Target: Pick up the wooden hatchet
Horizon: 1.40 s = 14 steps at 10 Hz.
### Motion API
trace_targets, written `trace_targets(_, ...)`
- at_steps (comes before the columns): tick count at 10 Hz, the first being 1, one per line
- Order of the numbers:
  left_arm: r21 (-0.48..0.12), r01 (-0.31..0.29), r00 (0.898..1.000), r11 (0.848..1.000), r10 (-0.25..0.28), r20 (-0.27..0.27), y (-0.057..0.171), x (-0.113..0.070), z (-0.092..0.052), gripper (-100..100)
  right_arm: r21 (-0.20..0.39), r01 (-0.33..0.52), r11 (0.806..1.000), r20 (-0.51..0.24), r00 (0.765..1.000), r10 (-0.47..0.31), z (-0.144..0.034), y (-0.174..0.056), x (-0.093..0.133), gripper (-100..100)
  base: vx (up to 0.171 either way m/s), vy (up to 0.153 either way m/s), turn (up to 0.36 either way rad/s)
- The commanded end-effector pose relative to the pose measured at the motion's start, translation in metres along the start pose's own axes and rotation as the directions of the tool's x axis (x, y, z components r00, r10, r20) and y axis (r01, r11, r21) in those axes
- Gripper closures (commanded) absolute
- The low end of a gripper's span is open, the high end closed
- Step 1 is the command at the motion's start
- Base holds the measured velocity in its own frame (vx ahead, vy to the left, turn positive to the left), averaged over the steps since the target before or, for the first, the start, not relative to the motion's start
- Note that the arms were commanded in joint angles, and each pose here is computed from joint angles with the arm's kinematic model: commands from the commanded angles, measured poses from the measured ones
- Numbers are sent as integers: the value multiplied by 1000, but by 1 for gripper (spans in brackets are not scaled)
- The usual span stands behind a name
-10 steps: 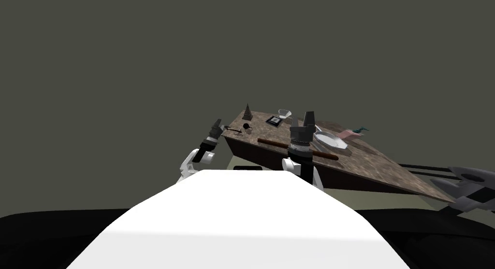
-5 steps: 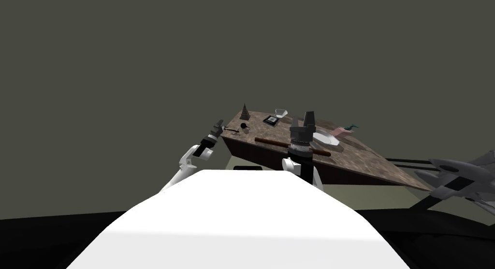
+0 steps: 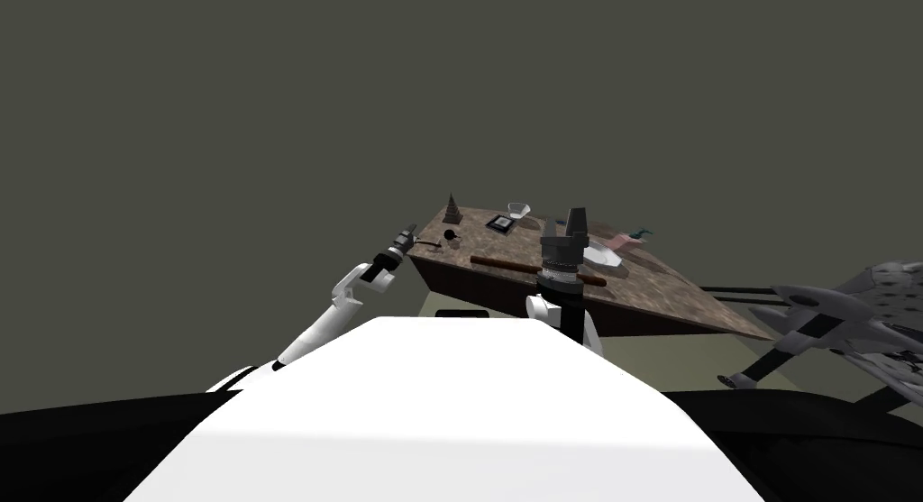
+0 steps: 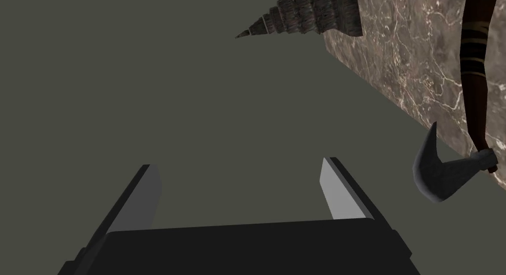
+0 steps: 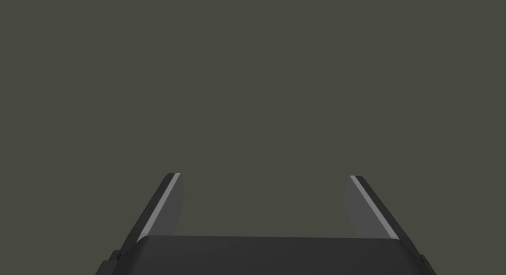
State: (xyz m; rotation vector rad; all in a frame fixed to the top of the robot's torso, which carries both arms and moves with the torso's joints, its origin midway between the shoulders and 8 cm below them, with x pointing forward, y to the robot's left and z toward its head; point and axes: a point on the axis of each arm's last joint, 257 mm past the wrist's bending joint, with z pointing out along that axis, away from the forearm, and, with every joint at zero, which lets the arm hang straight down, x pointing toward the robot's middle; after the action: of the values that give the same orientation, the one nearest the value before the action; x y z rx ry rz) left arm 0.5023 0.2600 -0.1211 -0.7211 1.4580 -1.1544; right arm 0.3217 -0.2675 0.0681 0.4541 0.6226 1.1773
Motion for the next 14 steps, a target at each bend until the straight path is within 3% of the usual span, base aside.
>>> trace_targets(1,-25,-2,1000,1000,3,3,5,-2,2,-100,0,0,1000,0,1000,0,0,0,0,0,-2,-12,18)
trace_targets(6,-192,-21,1000,981,24,10,44,-37,20,-100,0,0,1000,0,1000,0,0,0,0,0,0,-19,-78)
trace_targets(8,-252,-17,1000,967,23,21,58,-50,25,-100,0,0,1000,0,1000,0,0,0,0,0,5,-6,-71)
trace_targets(10,-287,-16,999,958,26,29,67,-53,22,-100,0,0,1000,0,1000,0,0,0,0,0,3,-1,-31)
trace_targets(11,-333,-6,999,943,21,40,76,-66,26,-100,0,0,1000,0,1000,0,0,0,0,0,3,0,-69)
trace_targets(14,-414,12,998,910,16,64,95,-80,25,-100,0,0,1000,0,1000,0,0,0,0,0,5,7,-82)
